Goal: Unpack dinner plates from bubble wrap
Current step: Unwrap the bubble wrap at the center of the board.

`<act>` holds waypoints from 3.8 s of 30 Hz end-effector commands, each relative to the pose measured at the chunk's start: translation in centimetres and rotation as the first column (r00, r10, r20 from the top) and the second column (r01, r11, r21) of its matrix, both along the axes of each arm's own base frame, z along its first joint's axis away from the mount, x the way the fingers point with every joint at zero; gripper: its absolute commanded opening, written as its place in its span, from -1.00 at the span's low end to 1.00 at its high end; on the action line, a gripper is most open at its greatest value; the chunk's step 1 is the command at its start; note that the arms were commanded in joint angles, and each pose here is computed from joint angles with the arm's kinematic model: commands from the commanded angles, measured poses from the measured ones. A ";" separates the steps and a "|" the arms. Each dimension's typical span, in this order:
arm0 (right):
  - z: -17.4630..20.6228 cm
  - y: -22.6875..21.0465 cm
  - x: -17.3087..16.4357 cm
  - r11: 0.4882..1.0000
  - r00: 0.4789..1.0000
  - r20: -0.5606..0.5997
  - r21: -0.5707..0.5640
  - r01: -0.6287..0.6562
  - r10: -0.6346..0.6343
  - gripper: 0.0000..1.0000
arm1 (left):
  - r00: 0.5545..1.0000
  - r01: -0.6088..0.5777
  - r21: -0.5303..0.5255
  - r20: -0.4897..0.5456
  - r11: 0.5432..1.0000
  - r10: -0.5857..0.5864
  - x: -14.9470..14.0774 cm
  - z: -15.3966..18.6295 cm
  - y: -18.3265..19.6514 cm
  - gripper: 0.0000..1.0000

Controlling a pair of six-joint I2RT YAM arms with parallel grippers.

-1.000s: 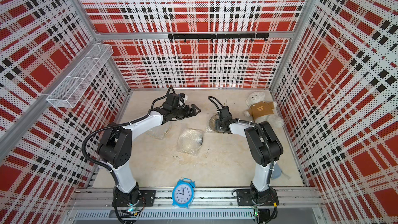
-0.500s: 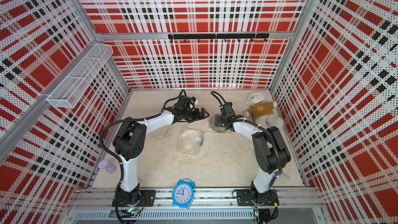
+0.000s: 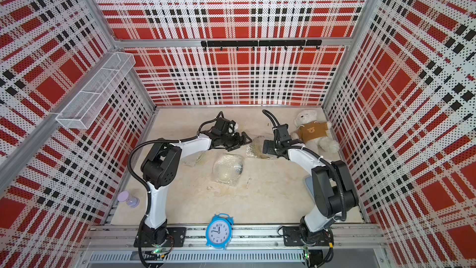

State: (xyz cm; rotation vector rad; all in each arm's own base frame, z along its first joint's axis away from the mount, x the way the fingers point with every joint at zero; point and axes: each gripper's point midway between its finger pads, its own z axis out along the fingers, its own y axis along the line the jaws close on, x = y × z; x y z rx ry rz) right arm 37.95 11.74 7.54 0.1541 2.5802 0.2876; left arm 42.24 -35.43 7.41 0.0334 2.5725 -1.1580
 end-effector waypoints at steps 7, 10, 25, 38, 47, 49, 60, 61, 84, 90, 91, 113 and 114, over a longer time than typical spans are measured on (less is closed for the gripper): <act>-1.2 0.6 1.5 0.984 1.000 0.014 0.176 0.005 -0.008 0.93 | 1.000 0.002 -0.075 -0.006 0.997 -0.003 0.1 -1.6 -1.7 0.94; -1.8 0.6 2.2 0.981 1.000 0.010 0.196 0.006 -0.008 0.93 | 1.000 -0.010 -0.075 0.012 0.997 0.011 0.4 -1.7 -1.7 0.94; -1.9 1.0 4.4 0.971 0.998 0.066 0.238 -0.020 0.005 0.88 | 0.998 -0.047 -0.124 0.031 0.991 0.051 0.3 -3.0 -1.3 0.80; -2.2 0.5 4.1 0.977 0.999 0.040 0.213 -0.005 -0.003 0.86 | 1.000 0.016 0.071 0.015 0.997 -0.017 -0.8 -5.3 -0.9 0.64; -2.3 2.0 4.9 0.963 0.997 0.074 0.264 -0.048 0.030 0.82 | 0.999 -0.041 -0.127 -0.029 0.991 0.038 0.4 -5.4 -1.6 0.67; -2.5 2.1 5.1 0.961 0.997 0.073 0.272 -0.049 0.030 0.82 | 0.998 -0.045 -0.133 -0.038 0.990 0.040 0.5 -5.8 -1.5 0.67; -3.3 4.2 4.7 0.946 0.996 0.077 0.316 -0.073 0.051 0.79 | 0.998 -0.046 -0.137 -0.051 0.989 0.039 0.0 -6.8 -1.5 0.58; -3.4 4.2 4.7 0.945 0.996 0.075 0.319 -0.071 0.050 0.79 | 0.998 -0.045 -0.144 -0.049 0.989 0.038 0.0 -6.7 -1.5 0.51; -2.7 3.5 3.6 0.962 0.996 0.067 0.260 -0.078 0.063 0.79 | 0.997 -0.061 -0.127 -0.047 0.990 0.056 0.0 -8.2 -0.4 -0.46; -0.7 2.0 3.1 0.983 0.994 0.091 0.168 -0.071 0.057 0.89 | 0.997 -0.069 -0.117 -0.033 0.991 0.065 0.3 -8.0 -0.5 -0.72; -0.2 1.7 3.0 0.986 0.993 0.098 0.148 -0.073 0.059 0.89 | 0.997 -0.070 -0.118 -0.028 0.991 0.067 0.5 -7.7 -0.5 -0.74; 1.3 3.8 -0.5 0.807 0.913 0.016 -0.474 -0.352 0.408 0.51 | 0.984 -0.162 -0.040 -0.088 0.986 0.158 0.4 -2.4 1.0 -0.92; 1.2 4.1 -0.5 0.799 0.907 0.016 -0.480 -0.363 0.421 0.51 | 0.984 -0.160 -0.042 -0.083 0.986 0.156 0.4 -2.2 1.0 -0.92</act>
